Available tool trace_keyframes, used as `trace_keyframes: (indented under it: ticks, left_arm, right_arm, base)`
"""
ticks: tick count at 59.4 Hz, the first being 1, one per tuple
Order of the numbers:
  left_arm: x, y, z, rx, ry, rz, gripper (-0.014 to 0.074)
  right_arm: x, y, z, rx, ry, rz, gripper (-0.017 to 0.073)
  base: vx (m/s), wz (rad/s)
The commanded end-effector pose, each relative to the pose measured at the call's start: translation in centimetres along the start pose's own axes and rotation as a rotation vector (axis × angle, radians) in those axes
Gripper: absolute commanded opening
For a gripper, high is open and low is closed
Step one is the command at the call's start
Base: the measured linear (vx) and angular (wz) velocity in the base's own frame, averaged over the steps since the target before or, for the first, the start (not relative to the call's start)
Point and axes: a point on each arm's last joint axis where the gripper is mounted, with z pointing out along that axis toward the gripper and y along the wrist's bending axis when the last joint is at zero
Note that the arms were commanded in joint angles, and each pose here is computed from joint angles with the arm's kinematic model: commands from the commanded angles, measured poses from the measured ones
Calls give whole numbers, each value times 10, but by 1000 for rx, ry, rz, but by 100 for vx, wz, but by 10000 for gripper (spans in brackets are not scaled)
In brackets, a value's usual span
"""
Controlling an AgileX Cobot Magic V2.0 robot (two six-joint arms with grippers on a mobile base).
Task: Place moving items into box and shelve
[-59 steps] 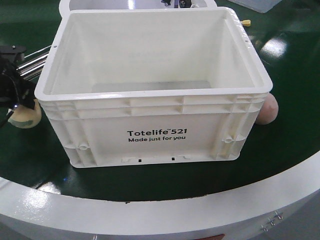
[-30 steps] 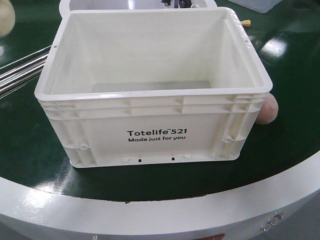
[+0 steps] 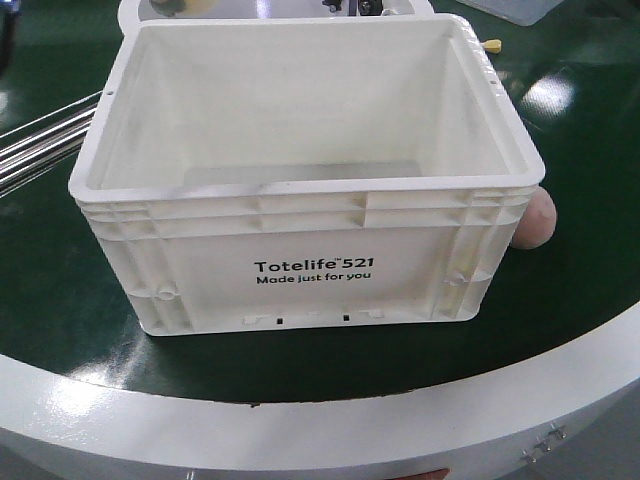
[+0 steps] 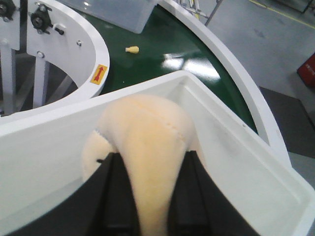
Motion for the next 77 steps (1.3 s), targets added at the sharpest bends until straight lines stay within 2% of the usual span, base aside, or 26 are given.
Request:
trace_keyframes:
  ticks: [1, 5, 9, 18, 24, 27, 31, 42, 47, 54, 60, 67, 77]
  left_arm:
    - [-19, -13, -6, 33, -104, 15, 344]
    - [-16, -5, 9, 32, -81, 0, 435]
    - [-9, 2, 25, 37, -39, -19, 480]
    - [12, 6, 61, 80, 96, -29, 486]
    - [18, 0, 74, 104, 128, 5, 486]
    - [20, -4, 77, 105, 136, 39, 486]
    - [21, -4, 77, 94, 144, 55, 486]
    - [22, -1, 73, 42, 165, 118, 486]
    - [24, 1, 74, 31, 186, 124, 486]
    - [25, 0, 73, 40, 203, 106, 486]
    - [23, -4, 73, 74, 182, 71, 482]
    - [20, -8, 73, 114, 148, 30, 475]
    - [20, -6, 75, 107, 136, 25, 475]
  right_arm:
    - [-42, 5, 20, -10, -81, -67, 127]
    - [-61, 7, 36, -5, -60, -72, 188]
    - [-78, 8, 55, 5, -15, -72, 265]
    - [-96, 8, 111, 36, 164, -70, 377]
    - [-97, 6, 149, 57, 291, -67, 399]
    - [-98, 6, 168, 65, 338, -65, 398]
    - [-98, 5, 190, 75, 395, -64, 398]
    - [-61, -1, 246, 109, 629, -67, 398]
    - [-42, -3, 265, 105, 703, -102, 398]
    - [-11, -7, 285, 86, 816, -169, 398]
    - [11, -9, 295, 81, 868, -181, 398]
    - [22, -10, 302, 75, 864, -190, 398]
    - [27, -11, 306, 75, 860, -198, 398]
  base:
    - [0, 0]
    - [0, 0]
    - [0, 0]
    - [0, 0]
    - [0, 0]
    - [0, 0]
    - [0, 0]
    - [0, 0]
    - [0, 0]
    - [0, 0]
    - [0, 0]
    - [0, 0]
    - [0, 0]
